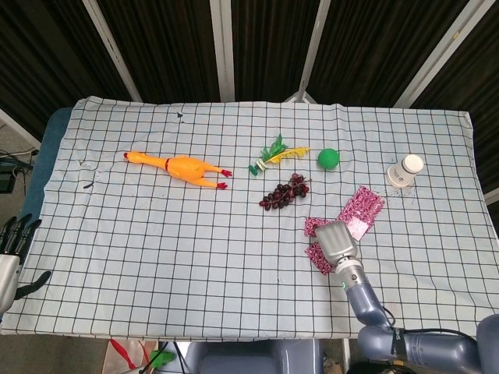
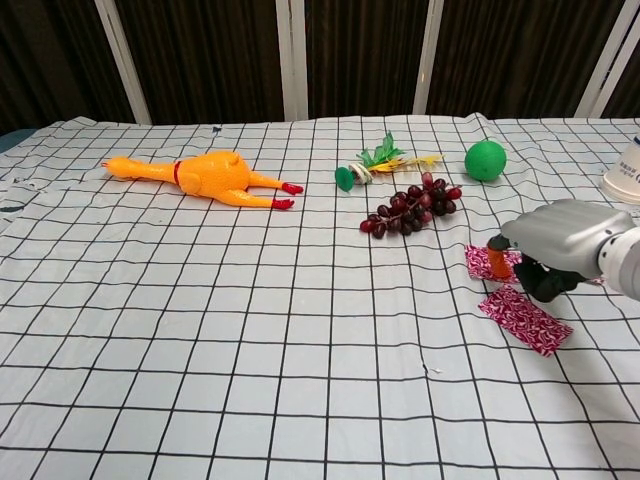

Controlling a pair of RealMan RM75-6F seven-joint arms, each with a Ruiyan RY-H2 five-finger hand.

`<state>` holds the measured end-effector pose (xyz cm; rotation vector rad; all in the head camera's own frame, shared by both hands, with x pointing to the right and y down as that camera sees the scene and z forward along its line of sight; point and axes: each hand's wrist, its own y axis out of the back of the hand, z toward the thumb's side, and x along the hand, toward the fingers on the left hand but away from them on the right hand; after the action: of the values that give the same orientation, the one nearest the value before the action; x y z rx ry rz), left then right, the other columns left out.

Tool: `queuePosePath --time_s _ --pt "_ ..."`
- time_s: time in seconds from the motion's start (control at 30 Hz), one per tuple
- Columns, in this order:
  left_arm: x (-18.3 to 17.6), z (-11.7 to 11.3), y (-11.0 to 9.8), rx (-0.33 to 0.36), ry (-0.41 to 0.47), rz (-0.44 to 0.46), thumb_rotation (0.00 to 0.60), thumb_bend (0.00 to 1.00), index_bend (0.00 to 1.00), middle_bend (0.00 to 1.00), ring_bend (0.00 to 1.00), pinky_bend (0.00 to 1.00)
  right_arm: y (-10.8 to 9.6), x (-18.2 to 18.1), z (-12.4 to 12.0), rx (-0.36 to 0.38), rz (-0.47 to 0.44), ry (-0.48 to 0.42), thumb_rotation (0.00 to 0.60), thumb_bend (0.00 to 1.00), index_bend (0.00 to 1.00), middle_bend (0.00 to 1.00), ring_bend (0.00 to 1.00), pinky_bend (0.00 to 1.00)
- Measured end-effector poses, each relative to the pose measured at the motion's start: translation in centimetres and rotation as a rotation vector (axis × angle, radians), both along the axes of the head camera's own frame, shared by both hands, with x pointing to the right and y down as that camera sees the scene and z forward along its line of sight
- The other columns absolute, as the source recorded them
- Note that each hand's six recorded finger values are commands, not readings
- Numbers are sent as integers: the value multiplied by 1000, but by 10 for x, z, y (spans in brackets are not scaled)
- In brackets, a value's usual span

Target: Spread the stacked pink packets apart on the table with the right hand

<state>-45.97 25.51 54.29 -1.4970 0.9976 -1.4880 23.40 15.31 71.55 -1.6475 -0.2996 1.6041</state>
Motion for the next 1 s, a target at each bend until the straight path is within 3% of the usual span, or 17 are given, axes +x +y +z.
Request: queuePosePath --time_s 0.5,0.7,0.87,1.0 --pt "0 0 0 -1 -7 -2 600 271 107 33 29 169 -7 9 -15 48 48 -49 600 762 166 822 832 624" --pt "0 1 0 -1 -4 -3 600 271 108 33 29 169 -5 27 -39 89 79 -59 600 762 115 803 793 617" --pt "-2 0 -1 3 6 -11 600 271 107 32 29 169 17 55 -67 73 140 -56 600 754 3 448 456 420" --pt "-2 -2 -2 8 19 -7 600 237 107 27 29 169 38 87 -95 64 209 -53 600 687 0 260 289 310"
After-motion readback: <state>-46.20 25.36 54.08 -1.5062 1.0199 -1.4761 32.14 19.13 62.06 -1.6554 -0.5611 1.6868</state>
